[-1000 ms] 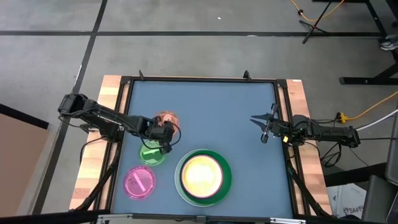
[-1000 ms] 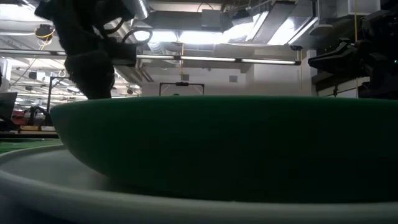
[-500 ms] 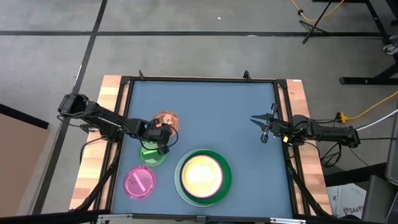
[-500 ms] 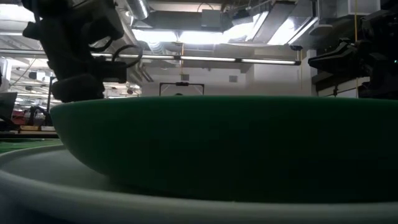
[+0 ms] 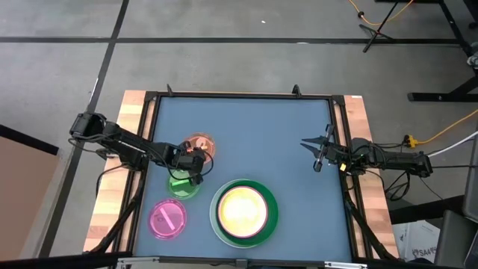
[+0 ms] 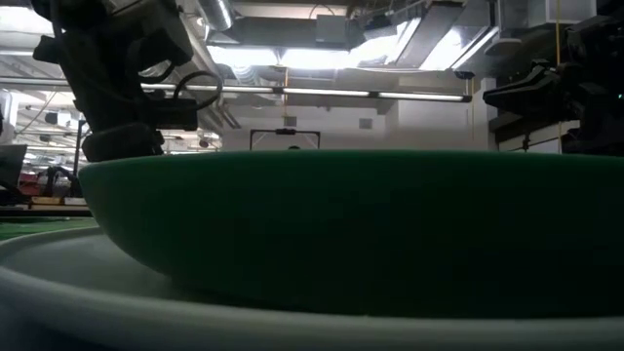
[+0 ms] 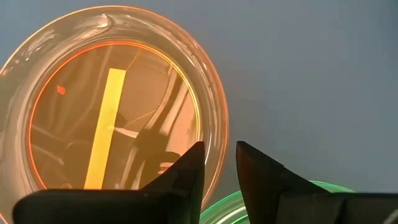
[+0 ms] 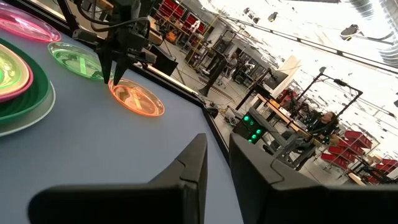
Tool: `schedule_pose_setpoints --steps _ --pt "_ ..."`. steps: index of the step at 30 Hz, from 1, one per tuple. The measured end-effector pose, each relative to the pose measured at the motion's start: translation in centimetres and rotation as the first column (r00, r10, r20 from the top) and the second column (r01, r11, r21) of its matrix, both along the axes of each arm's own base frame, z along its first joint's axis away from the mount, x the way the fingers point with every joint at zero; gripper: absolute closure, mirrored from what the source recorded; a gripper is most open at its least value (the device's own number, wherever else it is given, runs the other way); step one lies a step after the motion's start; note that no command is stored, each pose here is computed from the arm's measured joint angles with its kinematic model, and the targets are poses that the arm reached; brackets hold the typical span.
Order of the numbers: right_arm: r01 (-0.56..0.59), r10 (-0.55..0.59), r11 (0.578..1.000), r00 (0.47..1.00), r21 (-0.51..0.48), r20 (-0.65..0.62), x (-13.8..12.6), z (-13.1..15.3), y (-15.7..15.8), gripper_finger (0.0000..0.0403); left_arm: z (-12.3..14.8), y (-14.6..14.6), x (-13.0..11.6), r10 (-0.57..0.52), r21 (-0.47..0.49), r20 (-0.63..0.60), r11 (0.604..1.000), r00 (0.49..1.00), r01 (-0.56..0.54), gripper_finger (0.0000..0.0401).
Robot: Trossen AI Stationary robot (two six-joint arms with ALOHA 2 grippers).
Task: Stack plastic plates
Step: Stack the orange plate on the green plate
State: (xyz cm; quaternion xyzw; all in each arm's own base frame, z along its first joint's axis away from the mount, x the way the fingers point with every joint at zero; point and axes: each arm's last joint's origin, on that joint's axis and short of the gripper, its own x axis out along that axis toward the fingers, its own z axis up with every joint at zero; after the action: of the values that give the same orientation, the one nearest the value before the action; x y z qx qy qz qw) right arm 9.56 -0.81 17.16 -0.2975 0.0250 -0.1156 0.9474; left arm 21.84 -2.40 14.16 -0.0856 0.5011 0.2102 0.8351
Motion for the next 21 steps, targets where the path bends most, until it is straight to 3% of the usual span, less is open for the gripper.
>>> schedule_pose_setpoints --steps 21 --pt "0.0 0.0 1.0 1.0 0.0 0.0 0.0 0.0 0.0 0.0341 0.0 0.03 0.0 -0.006 0.004 -0.002 1.0 1.0 0.006 0.0316"
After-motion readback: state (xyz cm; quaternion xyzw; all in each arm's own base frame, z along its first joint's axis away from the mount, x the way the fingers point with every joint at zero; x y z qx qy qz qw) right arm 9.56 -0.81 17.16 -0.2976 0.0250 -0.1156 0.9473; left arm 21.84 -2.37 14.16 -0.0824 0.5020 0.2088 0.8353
